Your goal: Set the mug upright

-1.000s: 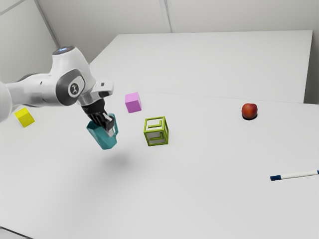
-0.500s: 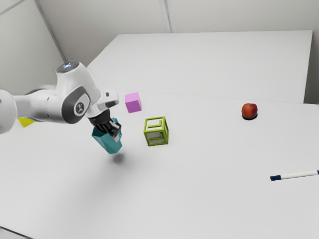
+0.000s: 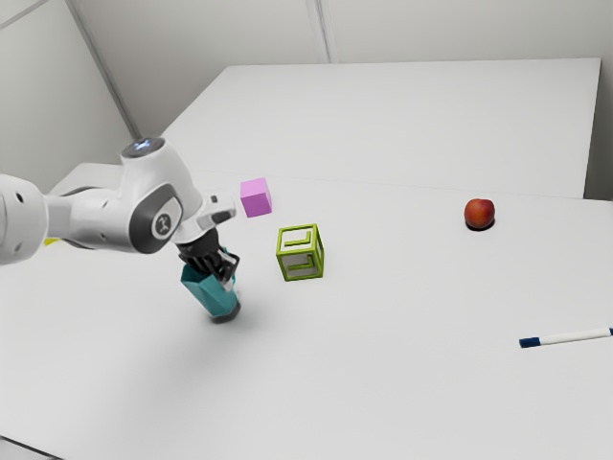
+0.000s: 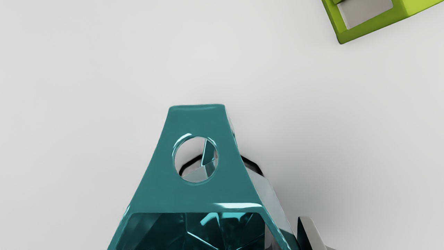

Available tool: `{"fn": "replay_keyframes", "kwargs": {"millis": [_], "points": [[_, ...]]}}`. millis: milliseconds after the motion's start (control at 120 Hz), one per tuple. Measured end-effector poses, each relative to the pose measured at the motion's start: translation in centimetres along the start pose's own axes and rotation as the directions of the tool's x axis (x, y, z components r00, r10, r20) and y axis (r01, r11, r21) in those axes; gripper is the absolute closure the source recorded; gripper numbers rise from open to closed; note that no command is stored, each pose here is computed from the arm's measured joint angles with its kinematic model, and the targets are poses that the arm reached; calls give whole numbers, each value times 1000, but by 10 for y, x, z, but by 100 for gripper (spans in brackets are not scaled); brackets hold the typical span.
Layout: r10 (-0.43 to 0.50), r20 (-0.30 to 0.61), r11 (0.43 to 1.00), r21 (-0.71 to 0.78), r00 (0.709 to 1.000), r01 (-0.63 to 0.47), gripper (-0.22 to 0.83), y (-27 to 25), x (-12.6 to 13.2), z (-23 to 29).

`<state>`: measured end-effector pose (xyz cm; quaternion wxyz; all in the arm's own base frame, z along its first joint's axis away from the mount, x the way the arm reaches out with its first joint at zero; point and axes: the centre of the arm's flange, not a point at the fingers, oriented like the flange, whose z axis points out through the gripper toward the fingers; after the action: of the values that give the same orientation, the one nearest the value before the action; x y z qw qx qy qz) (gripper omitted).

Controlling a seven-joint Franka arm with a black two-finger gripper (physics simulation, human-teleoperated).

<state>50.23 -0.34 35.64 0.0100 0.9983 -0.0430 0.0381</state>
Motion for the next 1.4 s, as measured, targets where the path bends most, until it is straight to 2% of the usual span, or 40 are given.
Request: {"fn": "replay_keyframes", "kwargs": {"millis": [425,708,908,1400], "points": [[-29,20,1000,-3,999,29,76,7,1,13],[-45,11,999,-14,999,45,53,9,1,7],[-45,-1,999,-16,999,45,41,11,1,1],[-30,-53,999,-14,998,29,30,18,-2,-40]]}}
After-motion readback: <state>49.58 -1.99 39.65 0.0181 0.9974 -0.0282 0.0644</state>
